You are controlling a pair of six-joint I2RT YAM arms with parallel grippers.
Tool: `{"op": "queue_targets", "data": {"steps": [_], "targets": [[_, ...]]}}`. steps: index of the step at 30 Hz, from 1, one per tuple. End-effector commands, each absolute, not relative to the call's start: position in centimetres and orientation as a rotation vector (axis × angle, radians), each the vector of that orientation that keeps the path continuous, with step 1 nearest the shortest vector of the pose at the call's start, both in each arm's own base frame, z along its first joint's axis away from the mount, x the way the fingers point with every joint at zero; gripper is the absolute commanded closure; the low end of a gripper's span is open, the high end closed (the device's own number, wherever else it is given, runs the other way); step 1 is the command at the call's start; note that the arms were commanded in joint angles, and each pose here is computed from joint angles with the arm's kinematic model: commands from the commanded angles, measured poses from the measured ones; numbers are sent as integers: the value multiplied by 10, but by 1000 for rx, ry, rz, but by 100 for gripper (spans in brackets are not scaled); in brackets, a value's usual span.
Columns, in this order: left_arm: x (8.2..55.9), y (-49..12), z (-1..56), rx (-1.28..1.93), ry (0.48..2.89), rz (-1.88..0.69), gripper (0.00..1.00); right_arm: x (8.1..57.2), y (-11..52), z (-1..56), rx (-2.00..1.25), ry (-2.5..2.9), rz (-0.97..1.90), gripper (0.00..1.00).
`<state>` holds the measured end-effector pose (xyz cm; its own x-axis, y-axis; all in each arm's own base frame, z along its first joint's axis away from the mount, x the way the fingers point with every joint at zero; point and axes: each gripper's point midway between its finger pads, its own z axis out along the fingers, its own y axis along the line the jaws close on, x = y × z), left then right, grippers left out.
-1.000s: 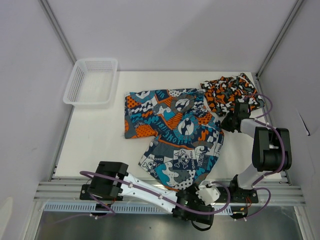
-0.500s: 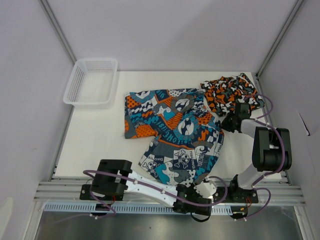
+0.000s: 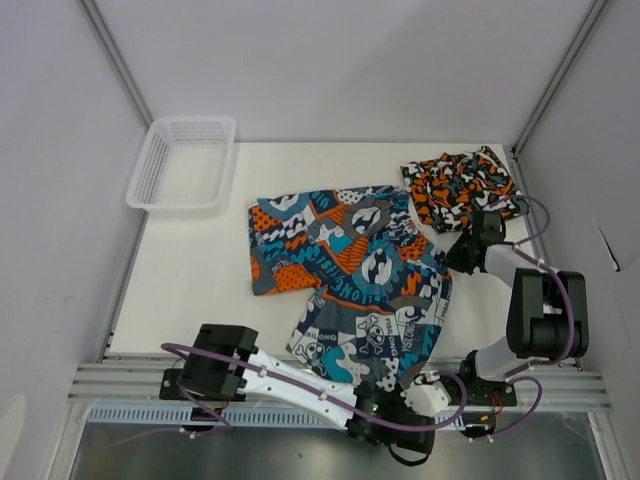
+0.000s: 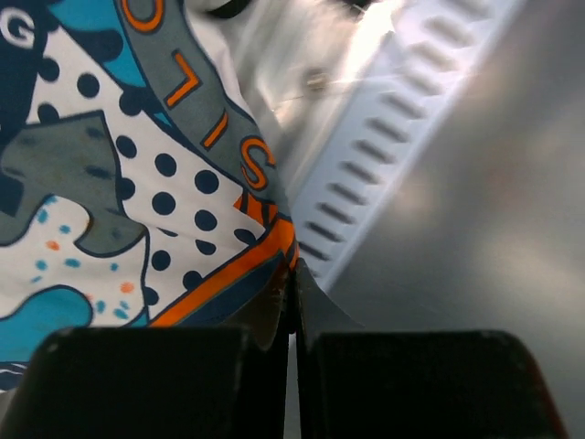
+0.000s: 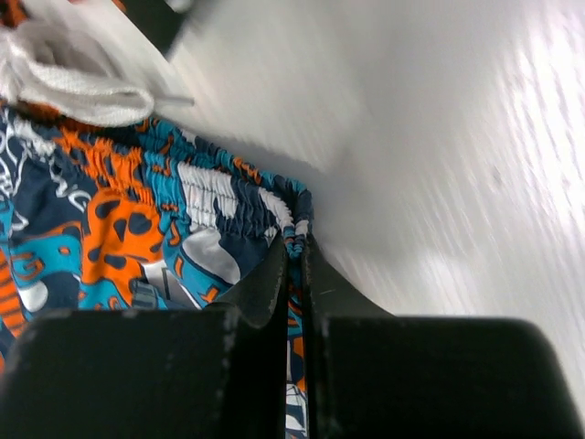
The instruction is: Fold and stack the shorts
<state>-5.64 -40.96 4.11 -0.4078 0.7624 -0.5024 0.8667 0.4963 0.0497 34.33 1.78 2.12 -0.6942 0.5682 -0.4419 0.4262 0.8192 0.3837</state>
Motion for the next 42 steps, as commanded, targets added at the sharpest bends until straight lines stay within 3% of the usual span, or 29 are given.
{"op": "queue_targets", "data": {"steps": [1, 5, 9, 14, 23, 33, 42], "targets": [[-95, -436, 101, 1364, 2243, -556, 100, 313, 7, 30, 759, 2501, 235, 100], [-114, -440, 142, 1357, 2256, -752, 100, 295, 11, 43, 756, 2523, 251, 100], [-102, -427, 180, 1254, 2262, -799, 100, 280, 10, 58, 768, 2524, 226, 100], [-55, -390, 194, 1050, 2362, -826, 100, 277, 2, 101, 803, 2424, 191, 100], [25, -312, 245, 724, 2319, -893, 100, 305, 12, 179, 873, 2362, 218, 100], [131, -216, 289, 383, 2234, -670, 100, 357, 50, 192, 1013, 2343, 385, 100], [214, -165, 305, 219, 2213, -535, 100, 402, 72, 193, 1082, 2326, 457, 100]]}}
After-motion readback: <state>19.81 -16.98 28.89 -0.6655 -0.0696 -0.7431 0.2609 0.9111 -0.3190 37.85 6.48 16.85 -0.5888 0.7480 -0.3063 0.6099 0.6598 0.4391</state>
